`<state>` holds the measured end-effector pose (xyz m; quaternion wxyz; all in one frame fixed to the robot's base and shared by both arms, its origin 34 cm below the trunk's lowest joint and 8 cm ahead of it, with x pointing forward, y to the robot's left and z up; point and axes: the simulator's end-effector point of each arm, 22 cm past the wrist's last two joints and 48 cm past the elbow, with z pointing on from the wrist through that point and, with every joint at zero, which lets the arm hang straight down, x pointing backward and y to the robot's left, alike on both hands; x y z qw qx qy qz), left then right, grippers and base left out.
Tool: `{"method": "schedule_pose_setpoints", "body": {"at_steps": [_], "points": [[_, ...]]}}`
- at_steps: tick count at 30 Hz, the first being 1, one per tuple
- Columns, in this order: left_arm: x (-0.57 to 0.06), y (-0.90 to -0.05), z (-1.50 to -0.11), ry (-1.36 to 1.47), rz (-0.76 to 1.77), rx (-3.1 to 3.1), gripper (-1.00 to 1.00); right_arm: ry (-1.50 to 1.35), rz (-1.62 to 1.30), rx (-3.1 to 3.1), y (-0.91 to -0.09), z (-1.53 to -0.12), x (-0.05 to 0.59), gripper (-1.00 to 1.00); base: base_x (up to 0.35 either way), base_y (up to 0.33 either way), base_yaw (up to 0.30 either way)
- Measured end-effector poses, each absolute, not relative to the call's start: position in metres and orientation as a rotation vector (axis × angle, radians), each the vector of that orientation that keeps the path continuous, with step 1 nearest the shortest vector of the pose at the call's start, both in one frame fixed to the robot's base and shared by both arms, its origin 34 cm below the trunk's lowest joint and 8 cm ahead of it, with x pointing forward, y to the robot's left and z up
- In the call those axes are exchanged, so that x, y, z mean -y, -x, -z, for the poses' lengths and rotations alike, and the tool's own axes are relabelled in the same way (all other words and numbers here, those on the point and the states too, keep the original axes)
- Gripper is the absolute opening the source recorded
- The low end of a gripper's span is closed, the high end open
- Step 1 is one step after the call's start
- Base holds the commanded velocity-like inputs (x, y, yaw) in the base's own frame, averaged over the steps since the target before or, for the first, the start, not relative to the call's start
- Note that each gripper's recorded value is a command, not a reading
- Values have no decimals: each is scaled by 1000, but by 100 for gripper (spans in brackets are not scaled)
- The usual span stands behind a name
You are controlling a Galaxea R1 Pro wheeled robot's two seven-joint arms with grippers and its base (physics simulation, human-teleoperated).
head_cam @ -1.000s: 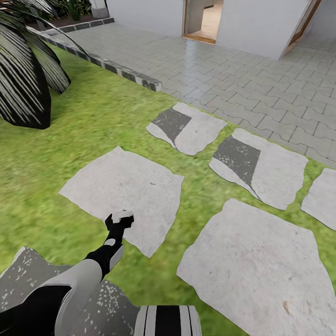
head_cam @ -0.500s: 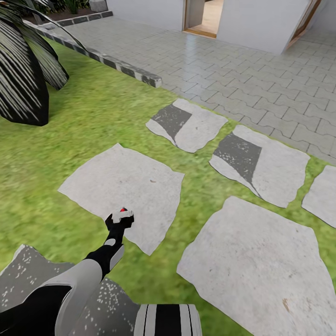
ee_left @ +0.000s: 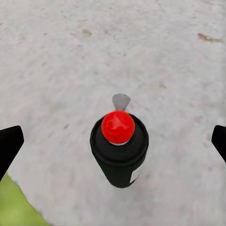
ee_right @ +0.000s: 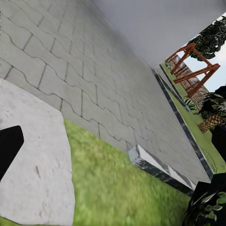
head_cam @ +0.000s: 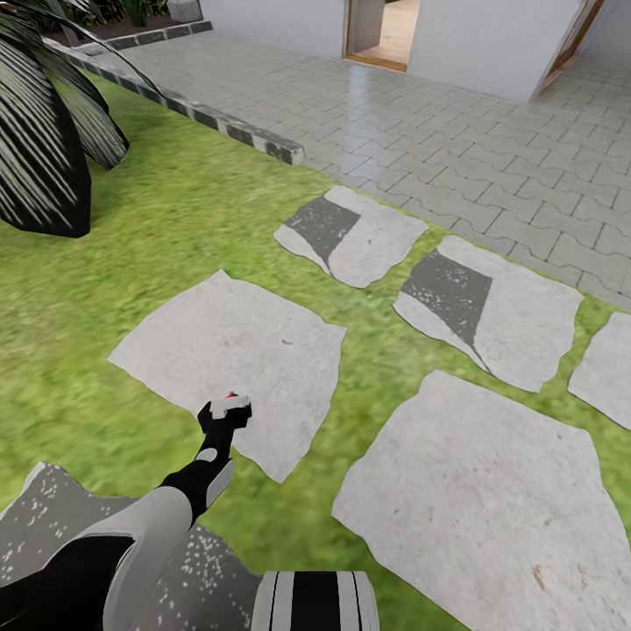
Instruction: In the garden, pick up the pesticide atomizer on the floor and spray pesticide onto both trees until each tree trunk is fully covered.
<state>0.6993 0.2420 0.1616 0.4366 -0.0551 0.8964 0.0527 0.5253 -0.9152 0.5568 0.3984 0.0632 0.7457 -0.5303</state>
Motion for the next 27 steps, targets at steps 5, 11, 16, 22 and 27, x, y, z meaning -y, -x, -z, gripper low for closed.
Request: {"method": "schedule_pose_setpoints", "body": {"at_steps": [5,11,16,22,27], "points": [[-242,-699,-161,137,-131,-2230,100,-160,1343,-1888,-525,-557,915,100,7,0,0],[-242,-699,-161,137,-131,-2231,100,-160,1343,-1888,-525,-557,915,100,71,0,0],[-242,-699,-161,137,-131,-2231,100,-160,1343,-1888,-525,-557,915,100,92,0,0],[-242,-699,-161,137,-131,-2231,100,-158,1343,-1888,-525,-557,915,100,21,0,0],[-242,-695,-153,137,-132,-2243,100,-150,1347,-1899,-526,-551,915,100,4,0,0]]}}
